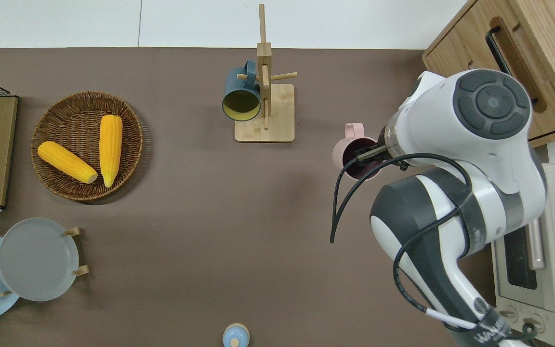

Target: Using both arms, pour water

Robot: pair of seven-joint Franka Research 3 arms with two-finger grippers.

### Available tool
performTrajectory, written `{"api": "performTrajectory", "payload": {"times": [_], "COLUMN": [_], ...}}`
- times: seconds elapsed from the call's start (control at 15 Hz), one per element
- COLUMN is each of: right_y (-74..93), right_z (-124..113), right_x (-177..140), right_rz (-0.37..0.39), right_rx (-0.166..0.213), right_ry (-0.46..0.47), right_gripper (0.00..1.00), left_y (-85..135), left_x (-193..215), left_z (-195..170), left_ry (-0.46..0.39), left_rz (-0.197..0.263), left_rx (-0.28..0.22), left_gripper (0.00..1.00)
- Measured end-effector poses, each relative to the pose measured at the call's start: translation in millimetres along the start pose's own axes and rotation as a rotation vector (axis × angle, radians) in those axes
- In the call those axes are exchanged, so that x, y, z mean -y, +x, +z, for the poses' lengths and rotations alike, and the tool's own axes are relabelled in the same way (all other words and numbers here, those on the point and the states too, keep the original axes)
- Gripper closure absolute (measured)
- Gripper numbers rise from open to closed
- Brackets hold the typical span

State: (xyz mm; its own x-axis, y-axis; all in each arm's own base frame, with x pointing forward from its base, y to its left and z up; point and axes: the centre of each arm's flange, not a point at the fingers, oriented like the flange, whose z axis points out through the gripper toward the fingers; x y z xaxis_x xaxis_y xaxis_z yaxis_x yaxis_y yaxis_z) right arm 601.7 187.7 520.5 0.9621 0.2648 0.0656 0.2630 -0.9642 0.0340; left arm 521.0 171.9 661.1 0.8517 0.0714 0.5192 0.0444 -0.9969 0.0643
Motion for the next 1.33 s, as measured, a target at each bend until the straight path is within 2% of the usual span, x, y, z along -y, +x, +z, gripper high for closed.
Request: {"api": "performTrajectory", "payload": {"times": [0.27,0.4,0.6,0.87,1.33], "right_y": [-10.3,-13.4,-15.0,-7.9,8.5], "right_z": [-9,-16,-27,-38,-35], "right_x": [24,41,72,125,191], "right_rz": [0.163,0.233,0.301,0.396,0.538], "right_rx": [0.091,0.123,0.138,0.16,0.196], "right_ry": [0.122,0.165,0.19,0.219,0.277], "right_gripper": [0.95,0.95,0.95,0.95,0.95], "left_y": [-36,-56,-79,-104,-136], "left_x": [-18,-34,-52,-56,-61], "left_z": [12,23,29,31,50], "left_ry": [0.009,0.007,0.001,0.004,0.02], "left_rz": [0.003,0.011,0.023,0.022,0.023], "left_rx": [-0.04,-0.048,-0.044,-0.051,-0.071], "left_gripper": [0.37,0.37,0.37,0.37,0.37]}}
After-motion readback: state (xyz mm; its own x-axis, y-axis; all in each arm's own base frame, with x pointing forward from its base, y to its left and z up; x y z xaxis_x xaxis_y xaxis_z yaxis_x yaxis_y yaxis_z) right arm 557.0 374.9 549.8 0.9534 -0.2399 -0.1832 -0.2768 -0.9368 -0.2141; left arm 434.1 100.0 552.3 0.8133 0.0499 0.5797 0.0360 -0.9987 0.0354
